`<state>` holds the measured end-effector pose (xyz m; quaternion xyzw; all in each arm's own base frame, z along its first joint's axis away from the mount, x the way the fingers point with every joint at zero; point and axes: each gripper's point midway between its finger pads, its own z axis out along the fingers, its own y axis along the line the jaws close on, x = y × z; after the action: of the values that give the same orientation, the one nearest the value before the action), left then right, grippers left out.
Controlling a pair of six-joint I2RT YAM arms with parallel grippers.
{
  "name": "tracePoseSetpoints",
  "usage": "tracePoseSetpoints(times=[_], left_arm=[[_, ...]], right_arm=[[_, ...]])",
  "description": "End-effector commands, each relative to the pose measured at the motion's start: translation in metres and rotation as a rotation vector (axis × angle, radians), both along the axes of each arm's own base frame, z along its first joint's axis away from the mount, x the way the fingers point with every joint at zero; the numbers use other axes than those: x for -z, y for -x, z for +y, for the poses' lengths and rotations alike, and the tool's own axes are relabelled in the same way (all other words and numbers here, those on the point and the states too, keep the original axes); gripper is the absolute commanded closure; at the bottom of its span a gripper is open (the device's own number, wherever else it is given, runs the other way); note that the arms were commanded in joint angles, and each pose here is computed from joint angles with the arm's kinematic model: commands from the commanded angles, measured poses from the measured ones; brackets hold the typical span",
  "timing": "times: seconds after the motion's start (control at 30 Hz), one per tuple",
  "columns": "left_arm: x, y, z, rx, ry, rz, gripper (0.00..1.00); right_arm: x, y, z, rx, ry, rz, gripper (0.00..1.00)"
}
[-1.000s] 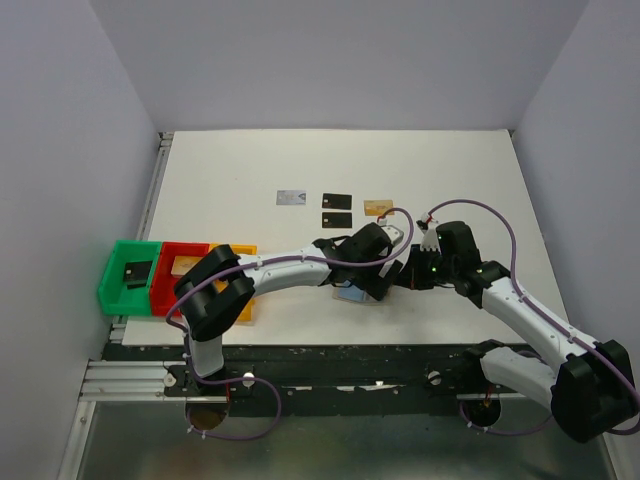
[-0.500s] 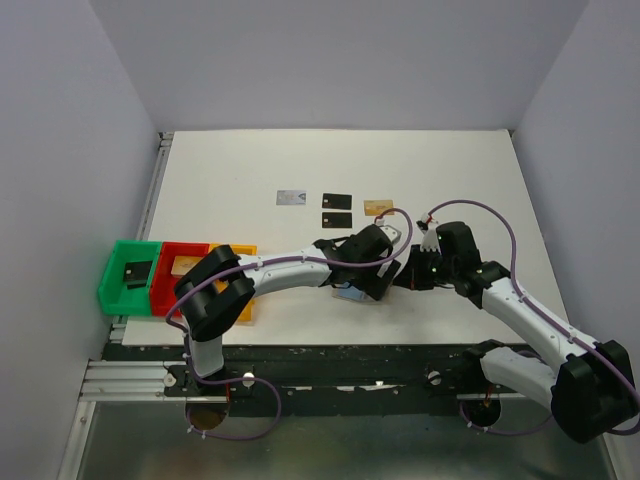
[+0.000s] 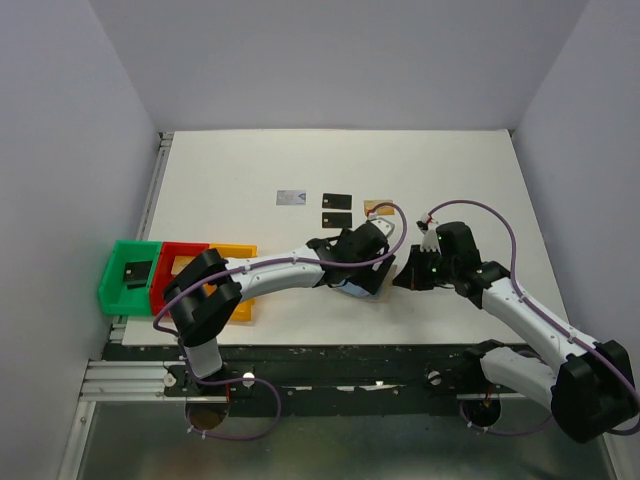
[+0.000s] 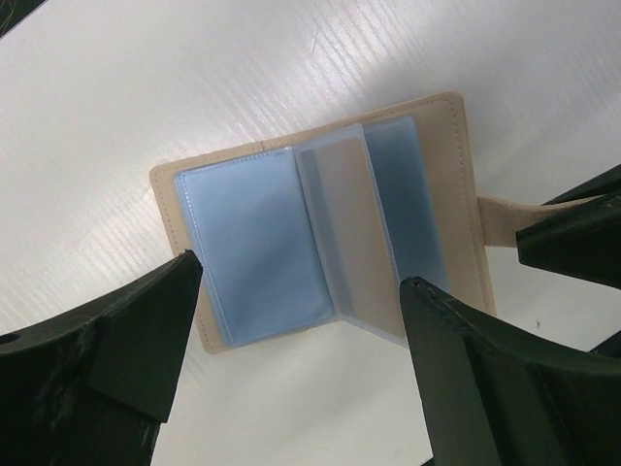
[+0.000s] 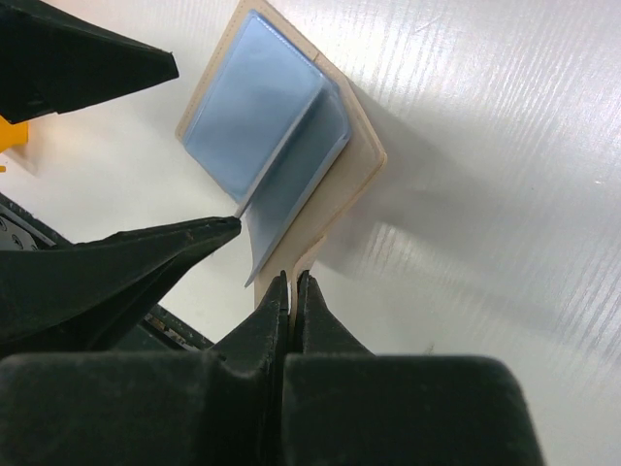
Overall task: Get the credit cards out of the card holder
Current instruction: Remove the credit card from the card holder.
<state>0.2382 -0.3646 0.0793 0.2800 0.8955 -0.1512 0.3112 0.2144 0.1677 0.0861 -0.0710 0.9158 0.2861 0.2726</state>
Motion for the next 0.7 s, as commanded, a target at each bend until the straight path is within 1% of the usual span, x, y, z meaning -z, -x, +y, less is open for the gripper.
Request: tracePoseSetpoints(times=[0.0, 0.17, 0.33, 0.4, 0.6, 0.63, 0.67], left_arm=[[-0.007, -0.003, 0.011, -0.043, -0.02, -0.036, 0.02], [-0.009, -0.011, 0.028, -0.116, -0.047, -0.062, 0.02], [-0.015, -0.017, 0.053, -0.212, 0.004, -0.065, 0.02], [-0.017, -0.018, 0.06, -0.229, 0.027, -0.062, 0.03], [-0.012, -0.013, 0.076, -0.265, 0.027, -0.048, 0.07], [-0.01, -0.012, 0.078, -0.271, 0.027, -0.044, 0.08], [-0.01, -0.012, 0.08, -0.276, 0.031, -0.045, 0.09]], right_arm=[[0.004, 0.005, -0.004, 0.003, 0.022, 0.013, 1.0], [0.005, 0.006, -0.006, 0.012, 0.032, 0.016, 1.0], [0.006, 0.005, -0.009, 0.024, 0.046, 0.019, 1.0], [0.007, 0.004, -0.01, 0.03, 0.062, 0.032, 1.0], [0.007, -0.006, -0.02, 0.061, 0.152, 0.073, 1.0], [0.006, -0.007, -0.021, 0.064, 0.164, 0.075, 0.98], [0.005, -0.009, -0.023, 0.068, 0.176, 0.077, 0.91]])
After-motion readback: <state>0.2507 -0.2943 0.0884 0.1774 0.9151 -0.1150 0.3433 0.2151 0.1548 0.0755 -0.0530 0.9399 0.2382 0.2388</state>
